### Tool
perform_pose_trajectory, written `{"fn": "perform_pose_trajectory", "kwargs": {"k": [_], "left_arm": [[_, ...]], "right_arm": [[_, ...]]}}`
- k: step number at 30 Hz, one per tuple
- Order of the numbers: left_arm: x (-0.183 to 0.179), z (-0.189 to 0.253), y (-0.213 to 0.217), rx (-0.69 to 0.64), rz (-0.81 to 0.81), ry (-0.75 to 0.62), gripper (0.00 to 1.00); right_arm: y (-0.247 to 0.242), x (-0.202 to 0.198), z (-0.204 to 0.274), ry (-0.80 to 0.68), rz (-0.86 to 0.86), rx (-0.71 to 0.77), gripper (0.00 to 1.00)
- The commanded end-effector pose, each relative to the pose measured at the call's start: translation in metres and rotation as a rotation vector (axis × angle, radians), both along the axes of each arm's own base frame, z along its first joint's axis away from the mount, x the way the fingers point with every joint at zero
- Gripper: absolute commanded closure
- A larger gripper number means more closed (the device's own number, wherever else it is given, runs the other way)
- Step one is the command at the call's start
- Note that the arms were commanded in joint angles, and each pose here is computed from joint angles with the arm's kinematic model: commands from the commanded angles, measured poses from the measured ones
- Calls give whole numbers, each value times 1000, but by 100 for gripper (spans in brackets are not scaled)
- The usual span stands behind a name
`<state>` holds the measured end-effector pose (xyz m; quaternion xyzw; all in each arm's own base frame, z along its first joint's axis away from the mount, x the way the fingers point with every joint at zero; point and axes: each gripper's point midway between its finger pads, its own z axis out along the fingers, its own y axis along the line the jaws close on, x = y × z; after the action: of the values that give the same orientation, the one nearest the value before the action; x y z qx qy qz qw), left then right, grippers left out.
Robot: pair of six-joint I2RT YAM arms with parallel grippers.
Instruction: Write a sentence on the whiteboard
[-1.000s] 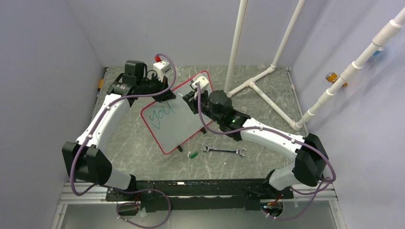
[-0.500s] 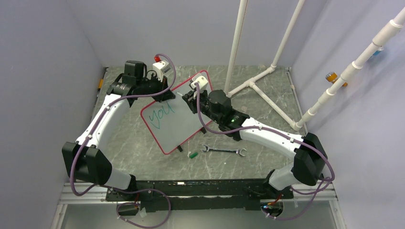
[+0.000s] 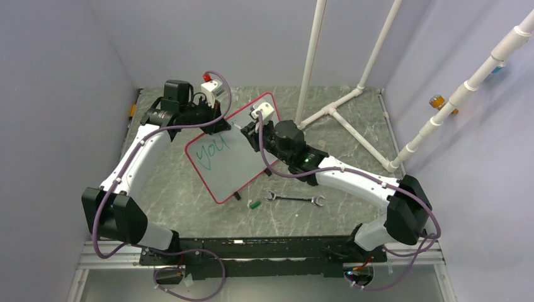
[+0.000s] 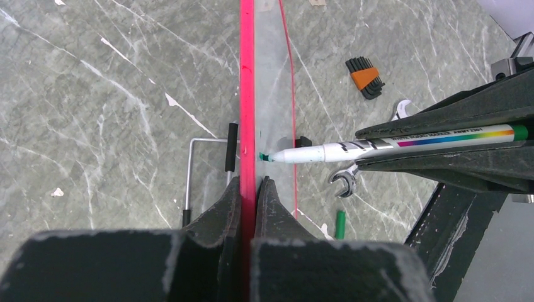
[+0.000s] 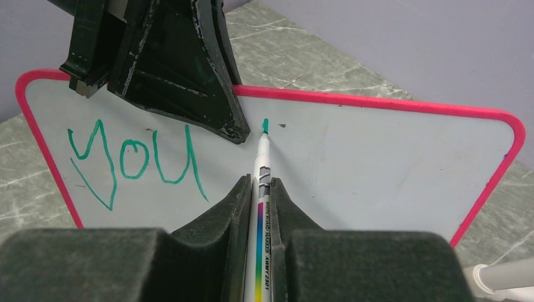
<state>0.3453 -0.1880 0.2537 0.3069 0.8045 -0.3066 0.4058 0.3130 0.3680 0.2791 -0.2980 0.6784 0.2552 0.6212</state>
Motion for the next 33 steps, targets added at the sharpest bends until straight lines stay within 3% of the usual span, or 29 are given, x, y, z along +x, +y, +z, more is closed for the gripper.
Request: {"fn": "perform_pose_trajectory", "kwargs": {"k": [1, 20, 33], "left_arm": [[15, -28, 29, 197, 57, -75, 100], [14, -27, 30, 202, 60, -84, 100], [14, -25, 30, 201, 59, -87, 100]], "right_arm": [[2, -4, -4, 16, 10, 1, 100], [3, -25, 29, -40, 97, 80, 100], [-24, -25, 34, -74, 12, 60, 100]]}}
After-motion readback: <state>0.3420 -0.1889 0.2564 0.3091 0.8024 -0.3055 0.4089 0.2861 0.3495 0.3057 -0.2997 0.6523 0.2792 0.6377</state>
